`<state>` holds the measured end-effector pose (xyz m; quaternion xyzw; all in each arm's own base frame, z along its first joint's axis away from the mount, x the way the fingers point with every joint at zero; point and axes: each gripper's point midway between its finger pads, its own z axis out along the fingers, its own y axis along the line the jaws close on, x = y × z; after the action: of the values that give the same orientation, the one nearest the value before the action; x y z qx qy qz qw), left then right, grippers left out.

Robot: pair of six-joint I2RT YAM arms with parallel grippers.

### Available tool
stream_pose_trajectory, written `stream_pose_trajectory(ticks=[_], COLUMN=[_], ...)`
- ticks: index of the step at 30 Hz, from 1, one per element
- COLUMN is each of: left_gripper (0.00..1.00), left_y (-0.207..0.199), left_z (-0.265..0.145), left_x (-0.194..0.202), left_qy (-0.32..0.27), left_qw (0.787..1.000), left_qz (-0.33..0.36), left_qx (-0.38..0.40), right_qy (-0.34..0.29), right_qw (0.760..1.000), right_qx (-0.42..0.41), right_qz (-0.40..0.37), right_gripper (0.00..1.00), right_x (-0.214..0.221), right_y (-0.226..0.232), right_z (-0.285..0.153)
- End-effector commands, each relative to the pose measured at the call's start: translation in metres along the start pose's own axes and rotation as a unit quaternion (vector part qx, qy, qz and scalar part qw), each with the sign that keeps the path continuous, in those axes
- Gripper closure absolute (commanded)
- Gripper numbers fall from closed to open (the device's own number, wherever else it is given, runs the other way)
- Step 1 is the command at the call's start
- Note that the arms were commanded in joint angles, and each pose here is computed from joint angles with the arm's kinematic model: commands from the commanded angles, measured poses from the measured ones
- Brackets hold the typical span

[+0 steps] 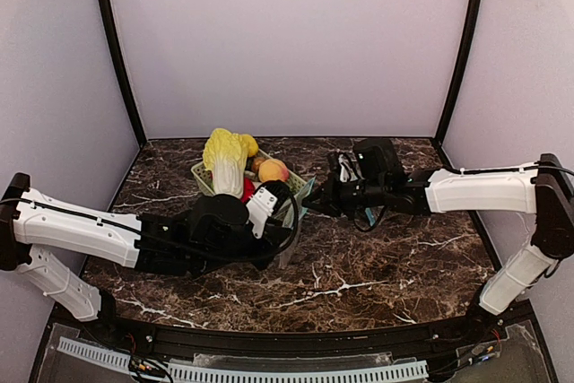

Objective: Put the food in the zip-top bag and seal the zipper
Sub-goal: Pass from the left arm to the right, then open the zipper food storage bag.

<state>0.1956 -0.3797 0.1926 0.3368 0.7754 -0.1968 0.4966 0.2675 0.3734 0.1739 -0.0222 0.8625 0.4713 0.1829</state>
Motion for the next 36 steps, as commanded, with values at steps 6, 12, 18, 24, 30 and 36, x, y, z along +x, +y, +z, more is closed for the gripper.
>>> stream_pose_trajectory(ticks=[6, 12, 18, 24, 30, 36], left_gripper=[0.26, 0.21, 0.19, 0.17, 0.30, 0.44], left_y=[0.012, 0.009, -0.002, -0.017, -0.007, 0.013], left_z=[-0.026, -0.016, 0.004, 0.022, 0.035, 0.045], left_x=[-0.028, -0.039, -0.045, -0.036, -0.014, 0.005], left_qy=[-0.011, 0.006, 0.015, 0.039, 0.061, 0.074], left_qw=[0.986, 0.963, 0.953, 0.944, 0.947, 0.951], left_qz=[-0.160, -0.248, -0.271, -0.284, -0.288, -0.290], left_qx=[0.043, 0.109, 0.135, 0.163, 0.132, 0.076], right_qy=[-0.025, -0.004, 0.006, 0.007, 0.007, 0.009], right_qw=[0.993, 0.984, 0.977, 0.976, 0.974, 0.973], right_qx=[-0.009, -0.006, -0.023, -0.025, -0.029, -0.023], right_qz=[-0.112, -0.179, -0.212, -0.218, -0.226, -0.230], right_gripper=[1.00, 1.00, 1.00, 1.00, 1.00, 1.00], right_x=[-0.009, 0.006, 0.019, 0.023, 0.025, 0.028], right_y=[0.025, 0.033, 0.046, 0.050, 0.054, 0.052], right_z=[-0.024, -0.034, -0.039, -0.040, -0.042, -0.040])
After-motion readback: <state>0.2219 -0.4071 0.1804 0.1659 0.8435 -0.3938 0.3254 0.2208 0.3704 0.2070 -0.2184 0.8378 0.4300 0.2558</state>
